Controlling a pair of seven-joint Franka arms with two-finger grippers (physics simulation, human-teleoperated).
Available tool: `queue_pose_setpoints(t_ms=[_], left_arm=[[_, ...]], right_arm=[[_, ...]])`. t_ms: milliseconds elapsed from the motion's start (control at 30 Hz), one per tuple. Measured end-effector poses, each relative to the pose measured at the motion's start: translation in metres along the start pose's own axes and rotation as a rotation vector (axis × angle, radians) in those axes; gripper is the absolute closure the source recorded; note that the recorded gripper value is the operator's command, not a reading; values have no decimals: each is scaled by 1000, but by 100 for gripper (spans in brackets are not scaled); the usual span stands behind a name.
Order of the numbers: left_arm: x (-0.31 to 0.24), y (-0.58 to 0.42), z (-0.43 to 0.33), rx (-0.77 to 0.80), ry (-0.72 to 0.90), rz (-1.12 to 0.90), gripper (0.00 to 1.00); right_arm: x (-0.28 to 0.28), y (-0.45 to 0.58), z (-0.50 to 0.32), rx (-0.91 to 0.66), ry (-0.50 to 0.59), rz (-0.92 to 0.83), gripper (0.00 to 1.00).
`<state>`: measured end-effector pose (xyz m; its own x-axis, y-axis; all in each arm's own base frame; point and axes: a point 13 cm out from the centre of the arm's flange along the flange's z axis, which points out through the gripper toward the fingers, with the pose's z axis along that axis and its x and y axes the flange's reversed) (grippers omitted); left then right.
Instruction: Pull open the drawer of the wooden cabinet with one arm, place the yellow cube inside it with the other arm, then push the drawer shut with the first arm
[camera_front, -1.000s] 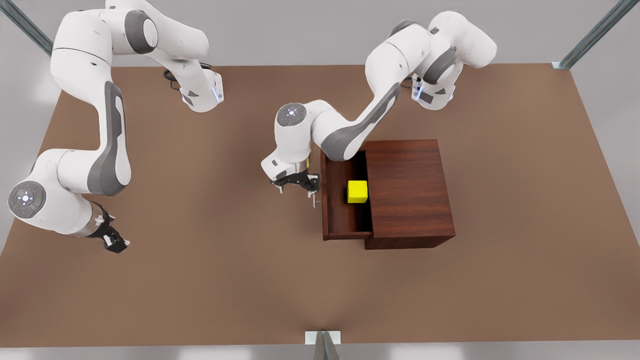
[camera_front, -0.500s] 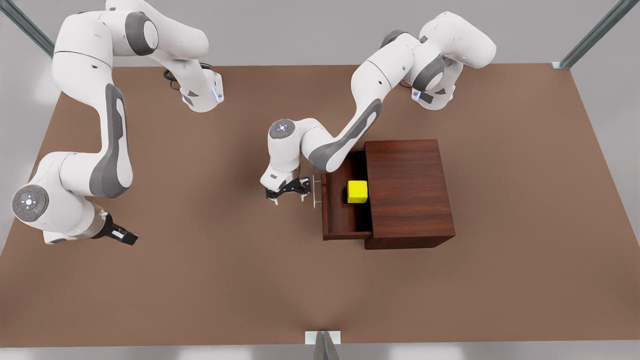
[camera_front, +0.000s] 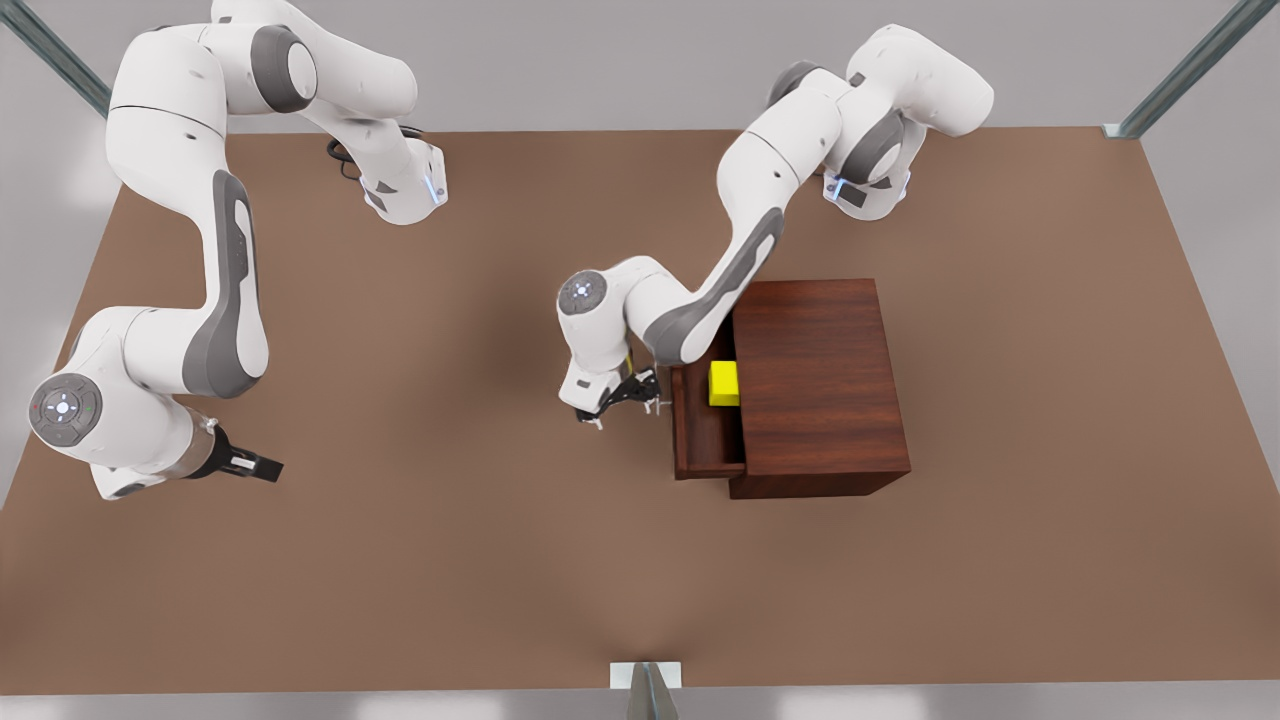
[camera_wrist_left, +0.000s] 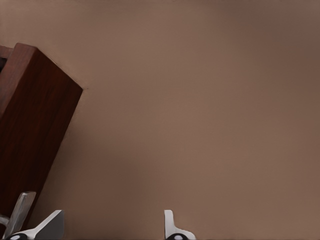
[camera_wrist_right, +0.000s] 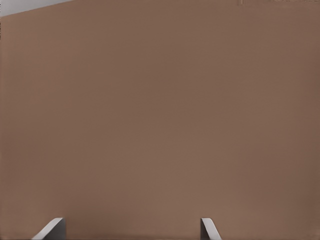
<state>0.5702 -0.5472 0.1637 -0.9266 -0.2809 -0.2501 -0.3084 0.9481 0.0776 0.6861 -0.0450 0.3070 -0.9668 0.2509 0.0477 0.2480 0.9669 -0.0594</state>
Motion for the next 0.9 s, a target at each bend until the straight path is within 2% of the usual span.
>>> queue_pose_setpoints(t_ms=[333,900], left_arm=[[-53,59,0,-88,64,-15,0],[-86,108,12,-148,133,104,0]], right_arm=[[0,0,0,0,0,-60,0],[-1,0,-1,0,-3,-108,0]])
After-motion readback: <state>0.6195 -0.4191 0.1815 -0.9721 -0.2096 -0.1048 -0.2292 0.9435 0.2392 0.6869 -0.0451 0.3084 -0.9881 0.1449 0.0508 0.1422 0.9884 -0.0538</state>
